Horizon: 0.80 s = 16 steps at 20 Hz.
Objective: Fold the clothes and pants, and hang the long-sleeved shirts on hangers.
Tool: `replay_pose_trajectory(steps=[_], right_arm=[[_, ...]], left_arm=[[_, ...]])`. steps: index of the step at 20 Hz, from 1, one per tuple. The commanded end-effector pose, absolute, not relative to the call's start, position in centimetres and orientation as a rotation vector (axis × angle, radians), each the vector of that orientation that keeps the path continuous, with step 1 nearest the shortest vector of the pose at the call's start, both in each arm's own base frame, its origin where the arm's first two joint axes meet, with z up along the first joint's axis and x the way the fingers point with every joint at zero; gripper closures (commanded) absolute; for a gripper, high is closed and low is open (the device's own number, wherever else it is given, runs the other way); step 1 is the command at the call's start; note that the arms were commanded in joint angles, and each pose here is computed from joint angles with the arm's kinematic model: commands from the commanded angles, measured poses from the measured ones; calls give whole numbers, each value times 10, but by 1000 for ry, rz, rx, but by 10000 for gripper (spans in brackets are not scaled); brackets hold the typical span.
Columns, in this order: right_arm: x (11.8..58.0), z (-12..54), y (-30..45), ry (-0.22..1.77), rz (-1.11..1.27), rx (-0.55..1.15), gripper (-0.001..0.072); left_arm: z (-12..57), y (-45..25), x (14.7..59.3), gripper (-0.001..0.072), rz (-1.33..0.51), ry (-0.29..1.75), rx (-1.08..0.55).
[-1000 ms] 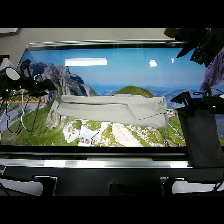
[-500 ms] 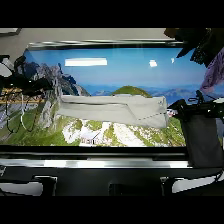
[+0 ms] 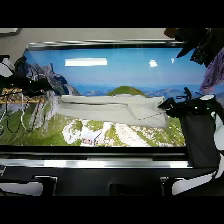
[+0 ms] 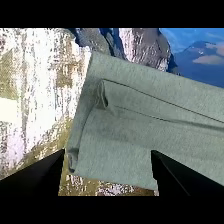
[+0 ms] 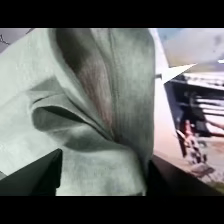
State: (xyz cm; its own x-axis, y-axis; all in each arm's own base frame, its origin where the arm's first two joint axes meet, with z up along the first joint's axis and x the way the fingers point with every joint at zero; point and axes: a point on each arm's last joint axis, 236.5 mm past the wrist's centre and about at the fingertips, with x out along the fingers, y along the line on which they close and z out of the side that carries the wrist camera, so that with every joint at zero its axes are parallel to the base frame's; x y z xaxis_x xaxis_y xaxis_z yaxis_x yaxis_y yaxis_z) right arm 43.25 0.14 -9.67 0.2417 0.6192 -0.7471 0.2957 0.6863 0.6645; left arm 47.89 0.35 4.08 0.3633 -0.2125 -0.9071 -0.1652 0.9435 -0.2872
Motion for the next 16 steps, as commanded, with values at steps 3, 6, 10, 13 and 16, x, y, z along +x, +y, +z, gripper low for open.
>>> replay_pose_trajectory(steps=[3,6,10,13,16], right_arm=[[434,-99,26,1370,285,770,556],[448,-61,20,1270,261,746,676],[445,-7,12,1213,193,744,676],[435,26,8,1236,166,714,676],[437,58,5,1224,160,705,676]], left_arm=[[40,2,477,101,-35,1215,-360],[35,-2,465,312,-46,1271,-358],[13,-44,459,690,-117,1310,-402],[-3,-112,466,691,-234,1296,-485],[-21,-195,473,691,-335,1279,-565]])
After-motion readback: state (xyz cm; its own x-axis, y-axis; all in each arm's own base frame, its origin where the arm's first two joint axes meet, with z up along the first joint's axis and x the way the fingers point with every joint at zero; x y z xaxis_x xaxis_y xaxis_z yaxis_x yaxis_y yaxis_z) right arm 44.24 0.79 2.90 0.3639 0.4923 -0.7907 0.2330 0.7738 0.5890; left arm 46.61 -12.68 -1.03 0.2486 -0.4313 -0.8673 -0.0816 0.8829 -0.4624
